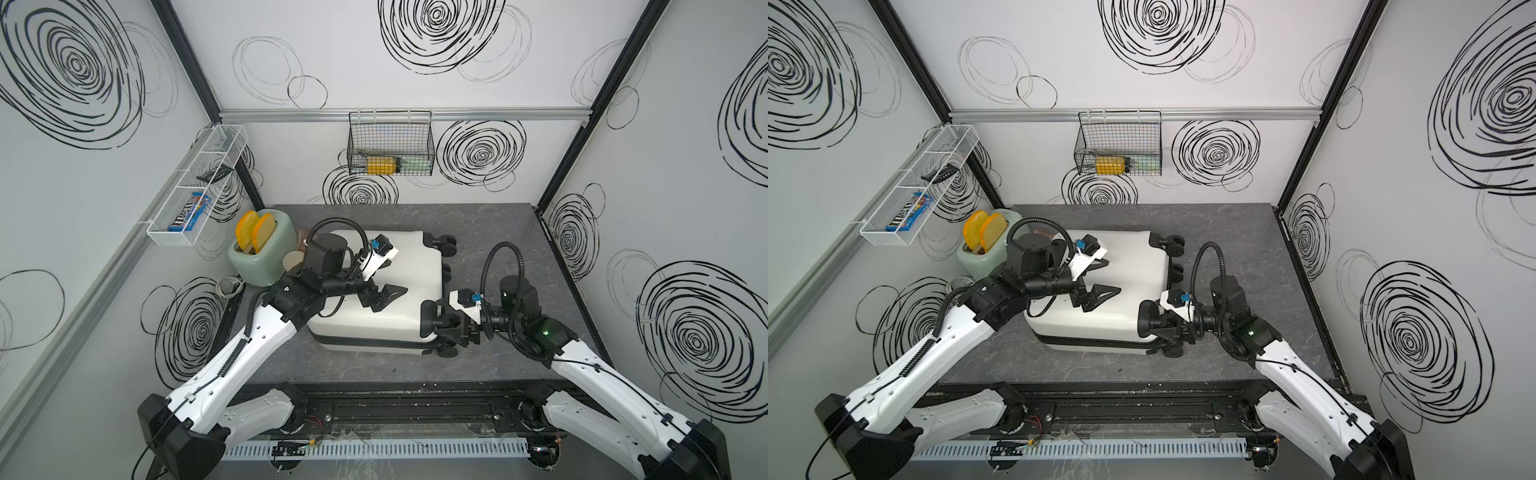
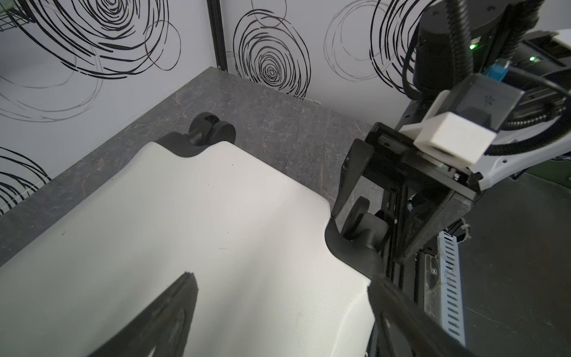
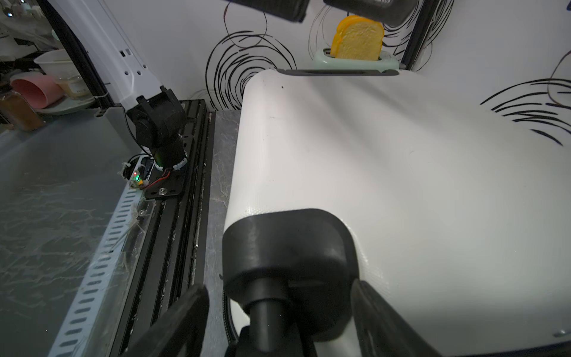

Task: Open the suitcase zippers
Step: Open the suitcase at the center of the board.

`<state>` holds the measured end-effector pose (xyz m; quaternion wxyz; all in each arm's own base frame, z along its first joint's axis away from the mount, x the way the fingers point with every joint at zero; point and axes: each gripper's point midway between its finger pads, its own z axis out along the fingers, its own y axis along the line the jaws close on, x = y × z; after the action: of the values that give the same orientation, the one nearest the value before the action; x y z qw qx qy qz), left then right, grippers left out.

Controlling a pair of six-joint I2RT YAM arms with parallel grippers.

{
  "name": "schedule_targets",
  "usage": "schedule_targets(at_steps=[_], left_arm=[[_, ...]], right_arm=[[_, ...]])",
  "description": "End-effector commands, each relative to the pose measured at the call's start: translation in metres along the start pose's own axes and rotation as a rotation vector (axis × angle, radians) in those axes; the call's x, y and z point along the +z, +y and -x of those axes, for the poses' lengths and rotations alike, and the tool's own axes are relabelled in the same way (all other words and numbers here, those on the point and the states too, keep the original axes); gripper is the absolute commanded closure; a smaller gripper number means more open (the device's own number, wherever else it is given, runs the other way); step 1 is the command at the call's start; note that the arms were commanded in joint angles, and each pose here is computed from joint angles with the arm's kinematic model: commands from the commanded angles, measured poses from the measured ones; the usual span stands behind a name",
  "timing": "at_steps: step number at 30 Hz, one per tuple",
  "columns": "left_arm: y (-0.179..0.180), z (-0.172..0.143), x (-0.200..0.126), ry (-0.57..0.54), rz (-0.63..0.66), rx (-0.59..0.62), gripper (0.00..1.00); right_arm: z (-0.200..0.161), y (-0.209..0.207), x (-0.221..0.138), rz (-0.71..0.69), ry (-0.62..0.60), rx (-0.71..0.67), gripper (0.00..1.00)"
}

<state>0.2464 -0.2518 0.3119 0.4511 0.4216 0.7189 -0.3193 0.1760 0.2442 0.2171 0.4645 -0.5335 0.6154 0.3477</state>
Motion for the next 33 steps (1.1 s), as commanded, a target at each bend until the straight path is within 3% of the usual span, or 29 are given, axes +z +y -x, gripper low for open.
schedule_targets(at_steps=[1, 8, 13, 16, 20, 26, 33], left_arm=[[0.0, 0.01, -0.004, -0.055, -0.002, 0.017, 0.1], [0.003, 0.008, -0.006, -0.06, 0.014, 0.016, 0.11], [0.006, 0.012, -0.012, -0.068, 0.032, 0.019, 0.12], [0.007, 0.02, -0.018, -0.083, 0.051, 0.006, 0.12], [0.014, 0.034, -0.029, -0.106, 0.11, -0.03, 0.12], [0.028, 0.047, -0.052, -0.133, 0.233, -0.101, 0.11], [0.048, 0.047, -0.077, -0.166, 0.371, -0.24, 0.1]], right_arm=[[-0.015, -0.007, -0.004, -0.051, 0.099, -0.021, 0.24], [-0.03, -0.014, -0.007, -0.097, 0.184, 0.005, 0.3], [-0.021, -0.018, -0.01, -0.121, 0.171, 0.008, 0.54], [0.012, -0.028, -0.018, -0.178, 0.081, 0.03, 0.73], [0.067, -0.027, -0.035, -0.18, -0.086, 0.025, 0.89], [0.121, -0.043, -0.069, -0.27, -0.249, 0.137, 1.0], [0.163, -0.055, -0.112, -0.346, -0.423, 0.284, 1.0]])
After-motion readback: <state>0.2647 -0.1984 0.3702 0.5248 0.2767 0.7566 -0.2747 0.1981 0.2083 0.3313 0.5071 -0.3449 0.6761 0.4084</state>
